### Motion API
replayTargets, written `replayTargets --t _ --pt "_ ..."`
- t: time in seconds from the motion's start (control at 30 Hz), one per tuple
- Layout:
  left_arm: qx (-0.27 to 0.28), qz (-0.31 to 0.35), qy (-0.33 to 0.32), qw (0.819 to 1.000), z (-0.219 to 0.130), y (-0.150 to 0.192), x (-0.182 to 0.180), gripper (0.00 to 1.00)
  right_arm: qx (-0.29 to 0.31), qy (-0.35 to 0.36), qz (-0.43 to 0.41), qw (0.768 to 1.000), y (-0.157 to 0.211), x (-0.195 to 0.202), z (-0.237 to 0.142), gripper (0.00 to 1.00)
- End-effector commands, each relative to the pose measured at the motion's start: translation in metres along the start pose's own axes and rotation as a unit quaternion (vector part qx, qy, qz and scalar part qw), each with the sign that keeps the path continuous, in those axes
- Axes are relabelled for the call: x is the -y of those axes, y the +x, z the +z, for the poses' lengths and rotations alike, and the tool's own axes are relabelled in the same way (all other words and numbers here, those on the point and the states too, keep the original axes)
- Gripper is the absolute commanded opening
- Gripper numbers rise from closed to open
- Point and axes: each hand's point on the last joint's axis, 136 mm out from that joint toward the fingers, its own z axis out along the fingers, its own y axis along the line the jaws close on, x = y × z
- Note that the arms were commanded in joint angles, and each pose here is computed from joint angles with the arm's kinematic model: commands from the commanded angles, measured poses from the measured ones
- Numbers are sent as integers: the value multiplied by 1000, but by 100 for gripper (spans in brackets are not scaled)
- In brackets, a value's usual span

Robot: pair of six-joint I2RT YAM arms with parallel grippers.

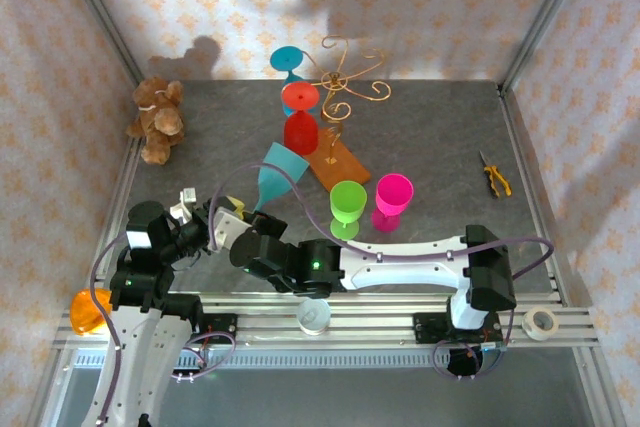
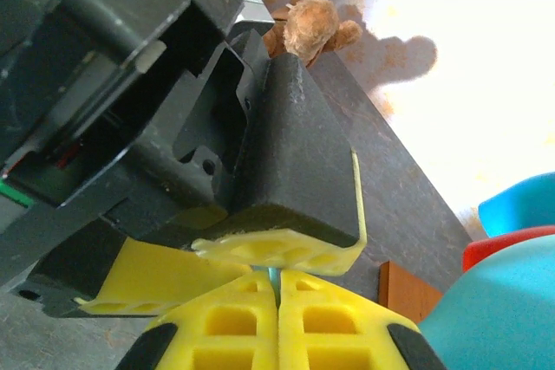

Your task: Take the wine glass off the wine glass rack

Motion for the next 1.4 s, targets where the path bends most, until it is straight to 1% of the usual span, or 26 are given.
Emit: replayTargets --t 0.0,0.03,0.13,0.17,0.3,0.4,0.6,0.93,1.1,1.2,1.37 --pt "-10 11 16 1000 0 2 6 43 25 6 18 1000 -16 -1 -1 0" --pt "-10 11 15 1000 0 2 6 43 25 4 17 1000 -16 -2 0 0" --pt "-11 10 17 1000 0 3 7 51 25 8 13 1000 -16 -2 1 0" --pt "-11 10 19 1000 -1 3 8 52 24 10 11 1000 -16 -2 1 0" --pt "-10 12 23 1000 -2 4 12 53 24 17 1 1000 -13 -2 3 0" --pt "-11 14 23 1000 -2 5 12 52 28 20 5 999 -14 -1 3 0" --pt "-10 14 24 1000 -2 4 12 41 28 13 3 1000 -15 -6 6 0" --pt "-8 16 26 1000 -2 4 11 15 40 -11 20 999 -26 -5 -3 0" --pt "-6 14 24 1000 -1 3 8 5 33 -31 21 999 -30 -7 -6 0" --pt "-5 14 25 1000 -1 2 9 1 34 -38 28 998 -33 -7 -10 0" --pt "-4 17 22 1000 1 0 7 0 44 -50 36 997 -42 -2 -21 0"
